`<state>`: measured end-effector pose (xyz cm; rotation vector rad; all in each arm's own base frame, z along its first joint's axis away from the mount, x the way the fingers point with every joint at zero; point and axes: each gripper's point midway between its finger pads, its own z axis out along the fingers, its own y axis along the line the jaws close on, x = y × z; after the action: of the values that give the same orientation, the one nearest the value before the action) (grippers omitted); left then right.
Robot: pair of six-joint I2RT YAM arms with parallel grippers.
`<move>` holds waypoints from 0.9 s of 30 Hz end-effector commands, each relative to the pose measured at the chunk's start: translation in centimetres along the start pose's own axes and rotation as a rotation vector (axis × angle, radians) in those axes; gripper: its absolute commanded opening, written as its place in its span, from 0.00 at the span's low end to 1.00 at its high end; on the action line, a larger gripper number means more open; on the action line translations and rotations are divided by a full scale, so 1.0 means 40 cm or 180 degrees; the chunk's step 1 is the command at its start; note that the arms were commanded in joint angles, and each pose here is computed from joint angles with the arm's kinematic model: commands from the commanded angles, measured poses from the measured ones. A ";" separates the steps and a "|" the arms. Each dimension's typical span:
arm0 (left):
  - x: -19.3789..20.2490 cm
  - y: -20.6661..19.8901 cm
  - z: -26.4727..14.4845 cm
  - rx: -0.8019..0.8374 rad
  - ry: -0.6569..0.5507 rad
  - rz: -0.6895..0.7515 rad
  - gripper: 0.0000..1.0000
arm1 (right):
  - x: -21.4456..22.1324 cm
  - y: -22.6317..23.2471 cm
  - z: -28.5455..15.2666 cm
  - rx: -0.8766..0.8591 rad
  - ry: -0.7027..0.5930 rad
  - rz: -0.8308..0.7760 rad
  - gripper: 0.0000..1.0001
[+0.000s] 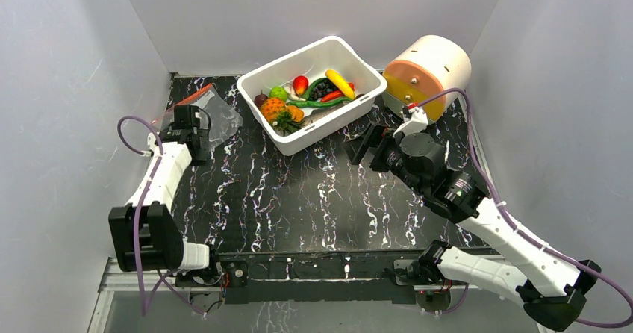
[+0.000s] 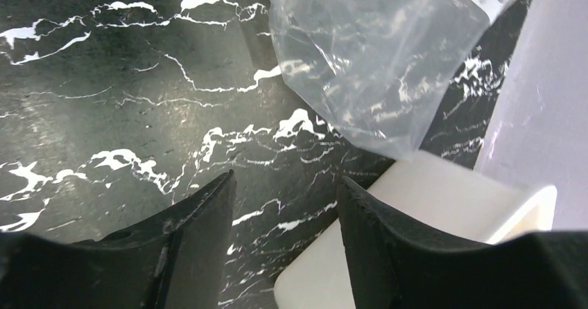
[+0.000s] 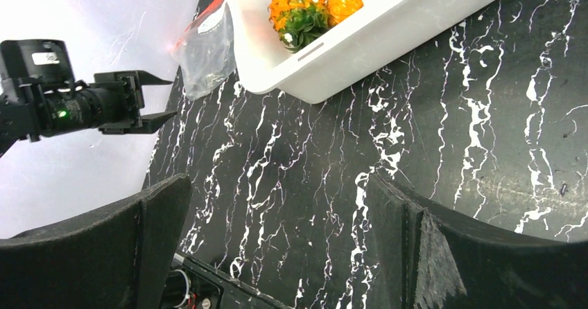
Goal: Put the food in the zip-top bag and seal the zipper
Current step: Pick up the zipper food storage bag at the center of the board.
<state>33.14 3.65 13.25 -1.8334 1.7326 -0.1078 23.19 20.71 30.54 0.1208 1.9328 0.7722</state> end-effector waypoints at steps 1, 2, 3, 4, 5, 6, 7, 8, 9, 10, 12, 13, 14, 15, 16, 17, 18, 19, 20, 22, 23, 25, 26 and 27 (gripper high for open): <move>-0.027 -0.037 0.053 0.0043 -0.0043 -0.0266 0.56 | -0.012 0.025 -0.006 -0.0169 -0.0098 0.0132 0.98; -0.032 -0.050 0.072 0.0116 -0.0050 -0.0309 0.59 | -0.011 0.024 -0.004 -0.0159 -0.0103 0.0131 0.97; -0.038 -0.054 0.090 0.0142 -0.0067 -0.0337 0.61 | -0.011 0.023 -0.002 -0.0151 -0.0106 0.0125 0.97; -0.041 -0.054 0.107 0.0138 -0.0073 -0.0368 0.62 | -0.015 0.023 -0.001 -0.0136 -0.0120 0.0121 0.97; -0.044 -0.054 0.122 0.0125 -0.0066 -0.0412 0.63 | -0.017 0.022 0.001 -0.0120 -0.0120 0.0105 0.97; -0.044 -0.055 0.137 0.0113 -0.0045 -0.0443 0.65 | -0.020 0.024 0.001 -0.0112 -0.0120 0.0087 0.97; -0.041 -0.057 0.156 0.0093 -0.0009 -0.0457 0.67 | -0.023 0.024 0.002 -0.0101 -0.0120 0.0074 0.97; -0.037 -0.060 0.169 0.0088 0.0031 -0.0443 0.68 | -0.026 0.026 0.002 -0.0096 -0.0123 0.0067 0.97; -0.033 -0.066 0.178 0.0083 0.0076 -0.0445 0.69 | -0.027 0.025 0.003 -0.0081 -0.0123 0.0064 0.97; -0.029 -0.072 0.187 0.0087 0.0113 -0.0428 0.70 | -0.028 0.026 0.004 -0.0080 -0.0125 0.0062 0.97; -0.022 -0.088 0.200 0.0128 0.0170 -0.0374 0.71 | -0.029 0.027 0.006 -0.0079 -0.0124 0.0064 0.97; -0.018 -0.093 0.207 0.0137 0.0198 -0.0357 0.72 | -0.029 0.028 0.006 -0.0081 -0.0120 0.0073 0.97; -0.013 -0.095 0.216 0.0138 0.0225 -0.0330 0.72 | -0.028 0.030 0.007 -0.0084 -0.0116 0.0080 0.97; -0.008 -0.100 0.223 0.0159 0.0256 -0.0304 0.72 | -0.028 0.031 0.007 -0.0089 -0.0108 0.0080 0.97; -0.002 -0.104 0.231 0.0178 0.0291 -0.0274 0.72 | -0.026 0.031 0.008 -0.0085 -0.0099 0.0077 0.97; 0.005 -0.107 0.239 0.0192 0.0333 -0.0250 0.72 | -0.026 0.031 0.009 -0.0085 -0.0094 0.0078 0.97; 0.011 -0.108 0.245 0.0199 0.0365 -0.0233 0.72 | -0.025 0.031 0.009 -0.0081 -0.0090 0.0076 0.97; 0.018 -0.106 0.254 0.0190 0.0397 -0.0219 0.71 | -0.024 0.029 0.010 -0.0073 -0.0085 0.0080 0.97; 0.025 -0.102 0.261 0.0169 0.0432 -0.0214 0.69 | -0.023 0.029 0.010 -0.0070 -0.0079 0.0087 0.97; 0.038 -0.091 0.273 0.0118 0.0501 -0.0202 0.64 | -0.021 0.028 0.008 -0.0059 -0.0069 0.0111 0.97; 0.044 -0.086 0.277 0.0103 0.0533 -0.0194 0.59 | -0.021 0.028 0.007 -0.0060 -0.0066 0.0123 0.97; 0.051 -0.079 0.276 0.0091 0.0570 -0.0192 0.48 | -0.023 0.030 0.003 -0.0073 -0.0077 0.0147 0.97; 0.051 -0.074 0.274 0.0081 0.0569 -0.0185 0.42 | -0.024 0.029 0.002 -0.0074 -0.0080 0.0146 0.97; 0.049 -0.070 0.270 0.0075 0.0562 -0.0175 0.37 | -0.024 0.029 0.002 -0.0071 -0.0079 0.0147 0.97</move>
<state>40.45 5.80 3.83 -1.9291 1.7898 -0.2731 23.38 21.22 28.53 0.1310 1.9866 0.7565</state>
